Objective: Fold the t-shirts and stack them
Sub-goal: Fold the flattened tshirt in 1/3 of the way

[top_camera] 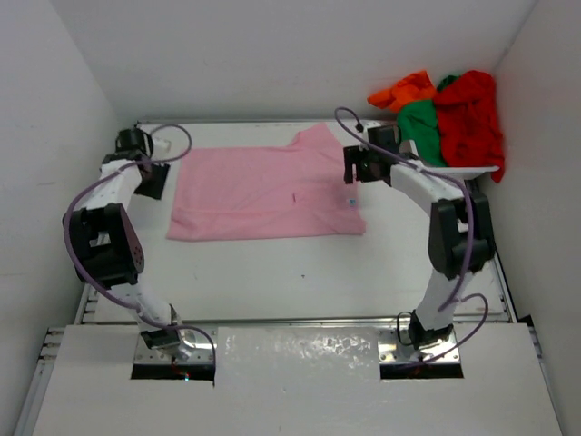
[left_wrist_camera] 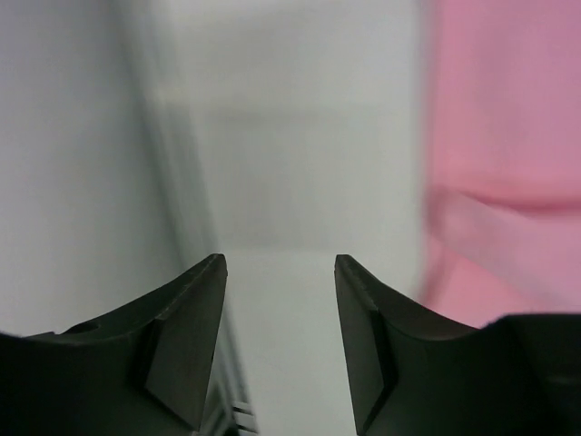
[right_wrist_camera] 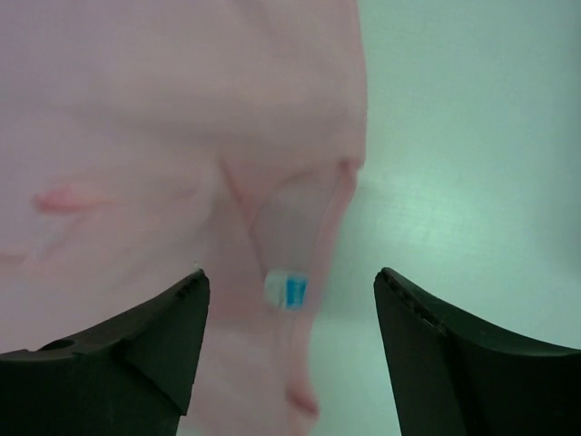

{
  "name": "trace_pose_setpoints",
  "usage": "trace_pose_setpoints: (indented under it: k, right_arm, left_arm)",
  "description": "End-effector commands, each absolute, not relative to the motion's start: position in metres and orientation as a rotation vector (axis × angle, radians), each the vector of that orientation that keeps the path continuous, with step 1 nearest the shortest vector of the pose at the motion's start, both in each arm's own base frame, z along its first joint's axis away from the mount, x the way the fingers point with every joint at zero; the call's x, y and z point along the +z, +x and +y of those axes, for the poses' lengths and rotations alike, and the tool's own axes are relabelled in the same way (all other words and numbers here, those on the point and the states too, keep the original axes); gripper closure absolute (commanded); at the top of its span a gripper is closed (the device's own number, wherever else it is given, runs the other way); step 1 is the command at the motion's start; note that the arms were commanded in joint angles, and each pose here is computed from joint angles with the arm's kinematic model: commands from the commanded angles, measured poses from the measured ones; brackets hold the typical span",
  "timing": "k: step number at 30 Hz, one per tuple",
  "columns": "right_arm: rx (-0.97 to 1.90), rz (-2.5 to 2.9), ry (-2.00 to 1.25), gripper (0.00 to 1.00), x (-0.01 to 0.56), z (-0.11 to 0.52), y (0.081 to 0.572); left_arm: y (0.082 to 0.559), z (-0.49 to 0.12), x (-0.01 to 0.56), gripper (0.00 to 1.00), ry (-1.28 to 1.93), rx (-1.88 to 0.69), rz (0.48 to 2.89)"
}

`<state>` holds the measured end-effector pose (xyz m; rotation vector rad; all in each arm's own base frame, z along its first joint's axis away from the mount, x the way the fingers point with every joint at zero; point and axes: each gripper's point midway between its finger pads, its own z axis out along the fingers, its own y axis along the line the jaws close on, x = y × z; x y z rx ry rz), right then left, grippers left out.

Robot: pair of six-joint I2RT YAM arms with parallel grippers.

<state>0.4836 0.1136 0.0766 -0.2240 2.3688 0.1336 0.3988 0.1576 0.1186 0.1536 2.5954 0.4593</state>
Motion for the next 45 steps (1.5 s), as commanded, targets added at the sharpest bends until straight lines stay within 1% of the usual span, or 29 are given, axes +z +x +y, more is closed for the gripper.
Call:
trace_pose_setpoints:
  k: [1, 2, 3, 4, 5, 7, 9, 13, 16, 17, 19, 20, 22, 23, 24, 25, 26, 28, 29, 30, 31, 33, 36, 37, 39, 40, 41, 42, 45]
  right_arm:
    - [0.284, 2.458, -0.025, 0.28, 0.09, 0.099, 0.426]
    - [0.334, 2.471, 0.032, 0.27, 0.088, 0.095, 0.415]
    - [0.399, 2.506, 0.133, 0.23, 0.077, 0.092, 0.389]
    - [0.446, 2.478, 0.184, 0.21, 0.075, 0.087, 0.387]
    - [0.517, 2.517, 0.233, 0.19, 0.057, 0.093, 0.366]
    - [0.584, 2.479, 0.225, 0.15, 0.058, 0.101, 0.363]
    - [0.635, 2.512, 0.26, 0.15, 0.048, 0.107, 0.352]
    - [0.615, 2.536, 0.337, 0.19, 0.028, 0.103, 0.343]
    - [0.653, 2.55, 0.369, 0.26, 0.014, 0.107, 0.339]
    - [0.678, 2.555, 0.398, 0.31, 0.009, 0.11, 0.338]
    - [0.718, 2.531, 0.415, 0.35, 0.006, 0.115, 0.343]
    - [0.727, 2.543, 0.446, 0.41, -0.001, 0.116, 0.341]
    - [0.749, 2.531, 0.471, 0.5, -0.003, 0.118, 0.344]
    - [0.749, 2.538, 0.481, 0.6, -0.007, 0.118, 0.342]
    - [0.75, 2.537, 0.484, 0.64, -0.007, 0.118, 0.341]
    - [0.748, 2.54, 0.484, 0.69, -0.008, 0.117, 0.34]
    - [0.74, 2.549, 0.484, 0.79, -0.007, 0.117, 0.337]
    - [0.714, 2.556, 0.474, 0.87, -0.008, 0.114, 0.334]
    - [0.705, 2.551, 0.468, 0.9, -0.005, 0.112, 0.334]
    - [0.694, 2.567, 0.471, 0.98, -0.006, 0.111, 0.329]
    - [0.681, 2.577, 0.464, 1.0, -0.006, 0.109, 0.326]
    - [0.664, 2.612, 0.46, 1.0, -0.008, 0.106, 0.315]
    - [0.632, 2.663, 0.439, 1.0, -0.008, 0.101, 0.293]
    - [0.619, 2.691, 0.435, 1.0, -0.013, 0.099, 0.279]
    - [0.592, 2.699, 0.428, 1.0, -0.008, 0.094, 0.261]
    - [0.572, 2.732, 0.437, 1.0, -0.015, 0.091, 0.242]
    - [0.548, 2.766, 0.448, 1.0, -0.019, 0.088, 0.227]
    - [0.533, 2.741, 0.438, 1.0, -0.013, 0.086, 0.223]
    - [0.494, 2.789, 0.464, 1.0, -0.024, 0.079, 0.181]
  left_arm:
    - [0.348, 0.106, 0.078, 0.5, 0.267, 0.196, 2.777]
    - [0.34, 0.106, 0.069, 0.49, 0.234, 0.164, 2.811]
    - [0.333, 0.103, 0.061, 0.49, 0.176, 0.117, 2.821]
    - [0.331, 0.107, 0.058, 0.47, 0.139, 0.118, 2.817]
    - [0.326, 0.106, 0.055, 0.46, 0.125, 0.115, 2.814]
    - [0.331, 0.103, 0.054, 0.42, 0.1, 0.087, 2.789]
    - [0.334, 0.094, 0.05, 0.4, 0.084, 0.015, 2.791]
    - [0.334, 0.081, 0.04, 0.4, 0.078, -0.096, 2.802]
    - [0.331, 0.076, 0.028, 0.39, 0.069, -0.139, 2.816]
    - [0.329, 0.071, 0.022, 0.39, 0.069, -0.177, 2.826]
    - [0.33, 0.069, 0.016, 0.39, 0.052, -0.199, 2.833]
    - [0.331, 0.068, 0.011, 0.4, 0.046, -0.208, 2.843]
    - [0.332, 0.069, 0.006, 0.44, 0.035, -0.21, 2.846]
    - [0.333, 0.068, 0.004, 0.47, 0.034, -0.219, 2.844]
    - [0.333, 0.067, 0.003, 0.57, 0.032, -0.232, 2.845]
    - [0.333, 0.063, 0.001, 0.63, 0.036, -0.263, 2.847]
    - [0.332, 0.061, 0.0, 0.76, 0.037, -0.278, 2.852]
    - [0.33, 0.059, -0.001, 0.9, 0.042, -0.293, 2.854]
    - [0.331, 0.059, 0.0, 1.0, 0.047, -0.292, 2.849]
    - [0.329, 0.059, 0.0, 1.0, 0.053, -0.293, 2.851]
    - [0.325, 0.06, 0.001, 1.0, 0.065, -0.287, 2.857]
    - [0.319, 0.062, 0.002, 1.0, 0.075, -0.27, 2.866]
    - [0.3, 0.081, 0.009, 1.0, 0.094, -0.133, 2.896]
    - [0.284, 0.09, 0.008, 1.0, 0.13, -0.059, 2.941]
    - [0.262, 0.092, 0.011, 1.0, 0.189, -0.005, 2.976]
    - [0.253, 0.094, 0.013, 1.0, 0.219, 0.018, 2.994]
    - [0.24, 0.092, 0.013, 1.0, 0.271, 0.01, 3.028]
    - [0.226, 0.089, 0.014, 1.0, 0.296, 0.008, 3.046]
    - [0.188, 0.088, 0.01, 1.0, 0.376, 0.024, 3.151]
